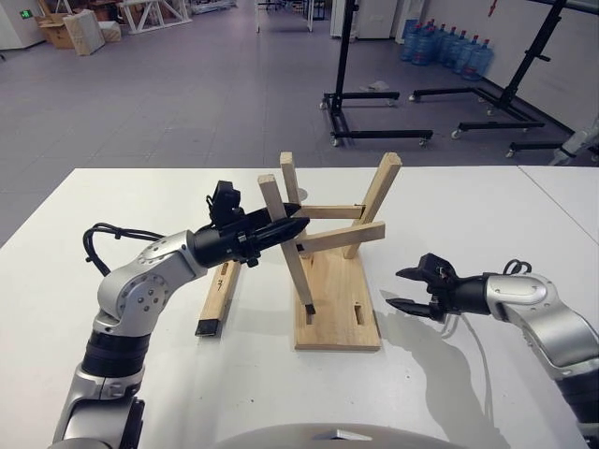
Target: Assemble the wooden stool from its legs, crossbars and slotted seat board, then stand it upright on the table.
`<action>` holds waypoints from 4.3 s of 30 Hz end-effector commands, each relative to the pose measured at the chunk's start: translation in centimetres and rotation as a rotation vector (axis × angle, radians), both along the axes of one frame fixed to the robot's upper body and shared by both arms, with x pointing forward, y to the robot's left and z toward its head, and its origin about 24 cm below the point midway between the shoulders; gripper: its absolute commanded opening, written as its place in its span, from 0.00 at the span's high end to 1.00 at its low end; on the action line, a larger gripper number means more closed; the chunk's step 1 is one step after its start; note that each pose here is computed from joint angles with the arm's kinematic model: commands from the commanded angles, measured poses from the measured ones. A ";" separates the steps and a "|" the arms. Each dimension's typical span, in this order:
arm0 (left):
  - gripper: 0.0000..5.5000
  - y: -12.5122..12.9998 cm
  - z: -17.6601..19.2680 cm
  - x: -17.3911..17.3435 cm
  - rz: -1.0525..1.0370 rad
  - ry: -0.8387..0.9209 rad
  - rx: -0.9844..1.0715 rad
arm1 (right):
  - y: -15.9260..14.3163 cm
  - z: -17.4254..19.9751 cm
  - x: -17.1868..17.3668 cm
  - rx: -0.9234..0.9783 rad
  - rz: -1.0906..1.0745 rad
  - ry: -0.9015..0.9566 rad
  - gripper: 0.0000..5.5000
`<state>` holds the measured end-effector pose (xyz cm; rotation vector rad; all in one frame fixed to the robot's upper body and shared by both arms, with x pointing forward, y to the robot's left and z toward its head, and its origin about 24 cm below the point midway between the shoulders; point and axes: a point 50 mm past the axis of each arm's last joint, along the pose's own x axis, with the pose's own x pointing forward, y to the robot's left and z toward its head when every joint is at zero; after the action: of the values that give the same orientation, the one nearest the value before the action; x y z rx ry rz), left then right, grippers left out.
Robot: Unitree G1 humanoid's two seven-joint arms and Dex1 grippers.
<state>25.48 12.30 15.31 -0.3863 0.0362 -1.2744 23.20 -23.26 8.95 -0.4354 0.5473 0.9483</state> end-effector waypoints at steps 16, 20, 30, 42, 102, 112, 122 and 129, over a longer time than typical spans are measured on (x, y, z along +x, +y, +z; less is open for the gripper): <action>0.62 -0.2 -1.3 0.3 -0.027 -0.056 0.079 | 1.2 0.2 0.3 0.024 0.025 -0.007 0.38; 0.62 0.0 -0.6 0.5 -0.013 -0.077 0.074 | 1.3 0.0 0.0 0.028 0.025 -0.003 0.38; 0.62 -0.4 -1.4 -0.3 -0.039 -0.039 0.066 | 1.6 0.0 0.1 0.033 0.031 0.001 0.38; 0.62 0.3 -2.7 0.4 -0.041 -0.057 0.153 | 1.8 -0.2 0.0 0.034 0.033 0.002 0.38; 0.62 0.3 -2.4 0.8 -0.059 -0.123 0.224 | 2.7 -0.6 -0.4 0.053 0.045 0.020 0.38; 0.62 -0.6 -4.6 -1.1 -0.144 -0.217 0.396 | 3.1 -0.9 -0.5 0.065 0.048 0.027 0.38; 0.62 -1.2 -7.5 -2.3 -0.190 -0.194 0.471 | 2.8 -1.4 -1.1 0.068 0.017 0.043 0.38; 0.62 -1.4 -9.1 -2.8 -0.201 -0.206 0.530 | 2.7 -1.5 -1.2 0.072 -0.002 0.042 0.38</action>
<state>23.88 10.07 11.50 0.1786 -0.0711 -1.4498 22.07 -20.62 7.40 -0.3591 0.5550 0.9822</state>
